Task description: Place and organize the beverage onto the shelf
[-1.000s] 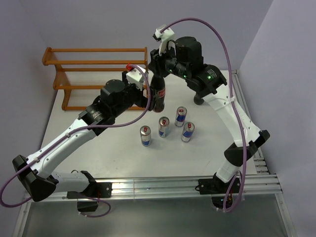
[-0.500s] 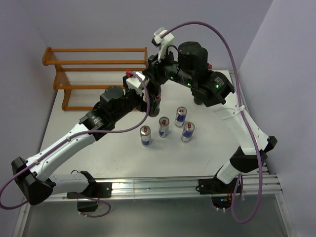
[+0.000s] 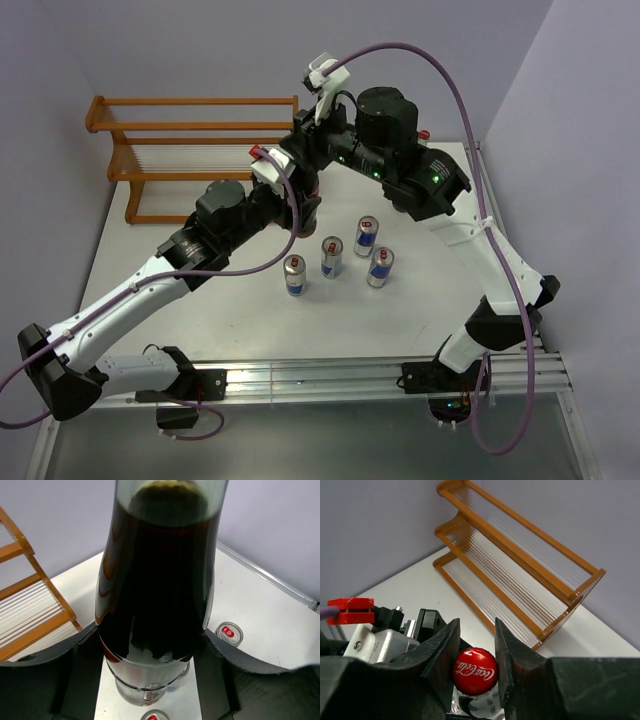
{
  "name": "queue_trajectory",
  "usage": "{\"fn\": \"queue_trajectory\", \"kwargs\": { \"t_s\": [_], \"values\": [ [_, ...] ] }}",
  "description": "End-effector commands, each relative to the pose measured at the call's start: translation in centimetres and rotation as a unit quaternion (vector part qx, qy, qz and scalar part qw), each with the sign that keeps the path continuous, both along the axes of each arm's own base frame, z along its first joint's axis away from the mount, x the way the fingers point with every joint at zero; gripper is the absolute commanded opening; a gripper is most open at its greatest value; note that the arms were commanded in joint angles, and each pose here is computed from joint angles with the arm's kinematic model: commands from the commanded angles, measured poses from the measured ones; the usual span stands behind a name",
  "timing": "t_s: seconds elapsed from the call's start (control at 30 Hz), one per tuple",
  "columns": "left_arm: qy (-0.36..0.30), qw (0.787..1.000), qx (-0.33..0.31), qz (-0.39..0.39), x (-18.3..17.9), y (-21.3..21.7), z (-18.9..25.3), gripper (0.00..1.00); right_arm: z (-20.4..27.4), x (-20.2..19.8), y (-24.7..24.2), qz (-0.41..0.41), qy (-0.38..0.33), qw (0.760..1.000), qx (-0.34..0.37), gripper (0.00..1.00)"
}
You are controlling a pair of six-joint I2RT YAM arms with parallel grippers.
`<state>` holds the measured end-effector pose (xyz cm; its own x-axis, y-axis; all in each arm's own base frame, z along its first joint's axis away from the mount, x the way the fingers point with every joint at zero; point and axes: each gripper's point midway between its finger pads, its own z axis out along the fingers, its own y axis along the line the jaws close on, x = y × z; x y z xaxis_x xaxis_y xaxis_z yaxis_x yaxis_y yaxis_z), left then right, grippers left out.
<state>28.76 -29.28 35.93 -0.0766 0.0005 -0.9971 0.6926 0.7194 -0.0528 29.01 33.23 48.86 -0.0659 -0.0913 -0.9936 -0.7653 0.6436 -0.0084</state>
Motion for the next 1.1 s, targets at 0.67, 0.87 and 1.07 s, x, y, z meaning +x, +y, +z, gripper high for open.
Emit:
{"fn": "queue_trajectory", "kwargs": {
  "t_s": [0.67,0.87,1.07],
  "values": [
    [-0.083,0.945,-0.136,0.287,8.1,14.9,15.5,0.00,9.4,-2.0,-11.8,-0.183,-0.118,0.960,0.177,1.00],
    [-0.100,0.915,-0.132,0.369,11.4,20.7,19.3,0.00,5.7,-2.4,-14.5,-0.216,-0.089,0.955,0.180,1.00],
    [-0.117,0.891,-0.131,0.418,14.1,26.1,22.0,0.00,2.9,-1.9,-15.8,-0.231,-0.062,0.956,0.168,1.00]
  ]
}}
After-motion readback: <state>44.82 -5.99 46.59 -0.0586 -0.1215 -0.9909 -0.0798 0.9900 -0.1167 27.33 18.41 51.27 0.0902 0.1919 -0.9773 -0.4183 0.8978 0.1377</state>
